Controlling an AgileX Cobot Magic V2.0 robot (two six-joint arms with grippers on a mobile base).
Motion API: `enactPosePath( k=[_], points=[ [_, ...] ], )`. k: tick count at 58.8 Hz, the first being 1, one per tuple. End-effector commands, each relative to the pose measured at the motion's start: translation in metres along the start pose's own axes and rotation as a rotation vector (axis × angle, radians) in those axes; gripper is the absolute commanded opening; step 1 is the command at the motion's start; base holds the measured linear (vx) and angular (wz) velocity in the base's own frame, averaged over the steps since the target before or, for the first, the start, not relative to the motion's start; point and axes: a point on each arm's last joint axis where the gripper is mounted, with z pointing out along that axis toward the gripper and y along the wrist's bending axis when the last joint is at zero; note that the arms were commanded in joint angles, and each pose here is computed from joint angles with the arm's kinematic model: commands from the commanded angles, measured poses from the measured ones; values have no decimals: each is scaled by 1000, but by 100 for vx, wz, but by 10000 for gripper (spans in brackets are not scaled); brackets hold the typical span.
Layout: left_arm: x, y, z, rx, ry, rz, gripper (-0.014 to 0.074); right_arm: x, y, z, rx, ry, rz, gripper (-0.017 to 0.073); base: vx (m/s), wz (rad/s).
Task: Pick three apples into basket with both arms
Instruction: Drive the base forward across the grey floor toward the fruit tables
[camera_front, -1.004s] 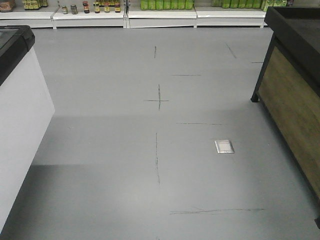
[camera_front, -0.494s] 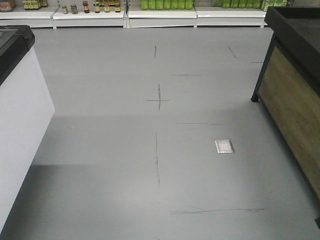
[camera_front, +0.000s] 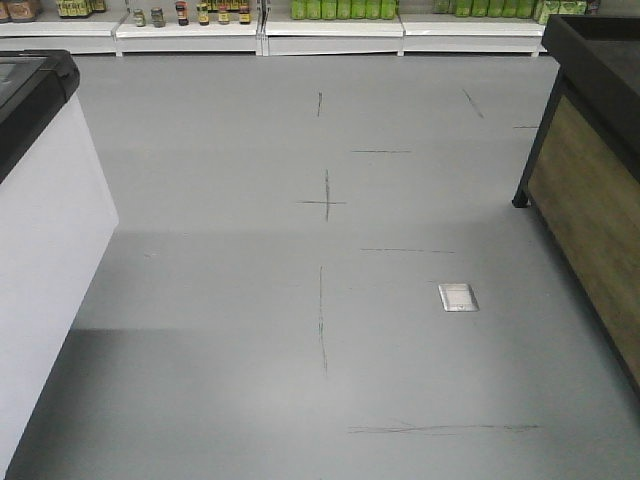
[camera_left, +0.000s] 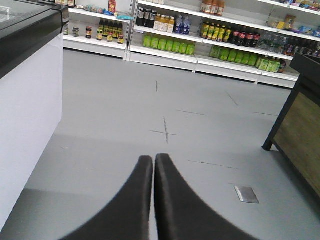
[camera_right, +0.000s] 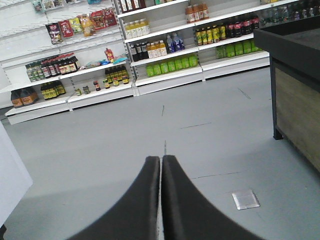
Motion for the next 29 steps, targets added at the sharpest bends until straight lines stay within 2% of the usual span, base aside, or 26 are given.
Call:
enactPosePath(
  k=[1,29],
  points=[
    [-15,-4,-4,38,-106,-9,-6,-3,1,0,-16,-71,-23,-5,4,7],
    [-15,-4,-4,38,-106,-9,-6,-3,1,0,-16,-70,-23,-5,7,8]
  ],
)
